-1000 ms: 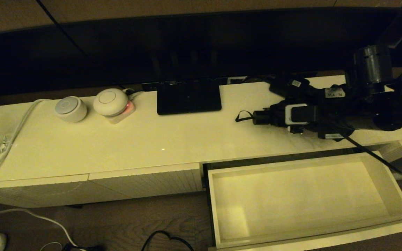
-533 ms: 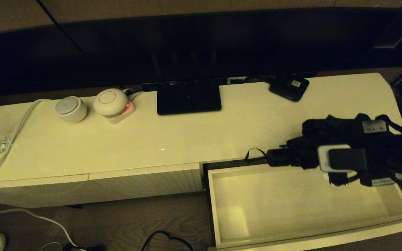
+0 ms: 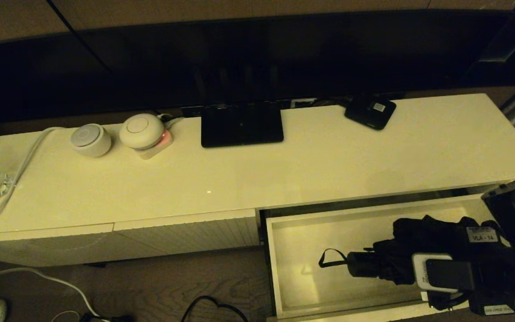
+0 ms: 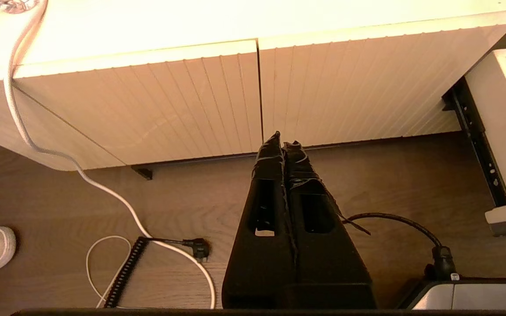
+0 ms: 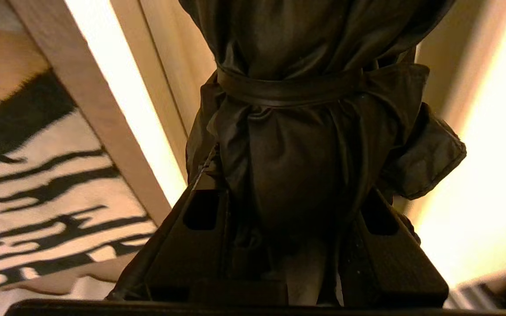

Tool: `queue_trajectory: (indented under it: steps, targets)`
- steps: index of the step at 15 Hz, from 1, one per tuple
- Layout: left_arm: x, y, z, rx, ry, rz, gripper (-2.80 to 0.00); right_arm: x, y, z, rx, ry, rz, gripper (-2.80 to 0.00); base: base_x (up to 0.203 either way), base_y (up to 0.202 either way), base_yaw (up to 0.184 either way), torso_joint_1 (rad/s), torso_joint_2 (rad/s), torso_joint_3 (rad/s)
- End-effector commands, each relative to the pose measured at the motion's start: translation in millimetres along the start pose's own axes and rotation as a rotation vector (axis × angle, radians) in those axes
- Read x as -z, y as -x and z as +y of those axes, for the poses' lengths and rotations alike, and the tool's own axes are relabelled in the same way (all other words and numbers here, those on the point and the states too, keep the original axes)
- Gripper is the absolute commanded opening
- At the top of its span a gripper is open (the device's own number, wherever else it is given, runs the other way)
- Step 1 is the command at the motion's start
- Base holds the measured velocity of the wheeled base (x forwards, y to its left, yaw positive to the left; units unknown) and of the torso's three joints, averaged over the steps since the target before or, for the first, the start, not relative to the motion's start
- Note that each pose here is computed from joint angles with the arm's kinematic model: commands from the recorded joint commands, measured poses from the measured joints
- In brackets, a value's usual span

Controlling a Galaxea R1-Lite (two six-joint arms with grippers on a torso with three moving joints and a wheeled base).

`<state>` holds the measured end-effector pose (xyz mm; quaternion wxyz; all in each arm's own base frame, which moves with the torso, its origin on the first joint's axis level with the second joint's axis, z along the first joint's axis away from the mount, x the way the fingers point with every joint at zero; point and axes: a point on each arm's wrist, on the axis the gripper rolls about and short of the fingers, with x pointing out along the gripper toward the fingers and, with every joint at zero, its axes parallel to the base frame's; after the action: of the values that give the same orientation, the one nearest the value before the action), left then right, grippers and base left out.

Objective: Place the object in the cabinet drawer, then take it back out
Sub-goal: Put the umbrella in the drawer

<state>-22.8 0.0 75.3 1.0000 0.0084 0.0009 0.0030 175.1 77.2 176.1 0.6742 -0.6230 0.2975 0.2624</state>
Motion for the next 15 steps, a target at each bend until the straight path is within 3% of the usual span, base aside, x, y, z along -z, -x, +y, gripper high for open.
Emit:
queue_trajectory:
  steps: [1, 10, 13, 14, 15]
  targets:
    - [1, 0, 0.0, -0.002, 0.000, 0.003, -2.80, -7, -27, 4, -0.072, 0.018, 0.027, -2.80, 0.000, 0.000, 0.000, 0.000, 0.00, 0.000]
    - [1, 0, 0.0, -0.002, 0.000, 0.003, -2.80, -12, -96, 0, -0.144, -0.015, 0.069, -2.80, 0.000, 0.000, 0.000, 0.000, 0.00, 0.000]
    - [1, 0, 0.0, -0.002, 0.000, 0.003, -2.80, -13, -102, -3, -0.108, -0.029, 0.052, -2.80, 0.000, 0.000, 0.000, 0.000, 0.00, 0.000]
    - [1, 0, 0.0, -0.002, 0.000, 0.003, -2.80, -12, -102, -4, -0.101, -0.034, 0.047, 0.00, 0.000, 0.000, 0.000, 0.000, 0.00, 0.000]
    - [1, 0, 0.0, -0.002, 0.000, 0.004, -2.80, -12, -101, -5, -0.096, -0.036, 0.047, 0.00, 0.000, 0.000, 0.000, 0.000, 0.00, 0.000]
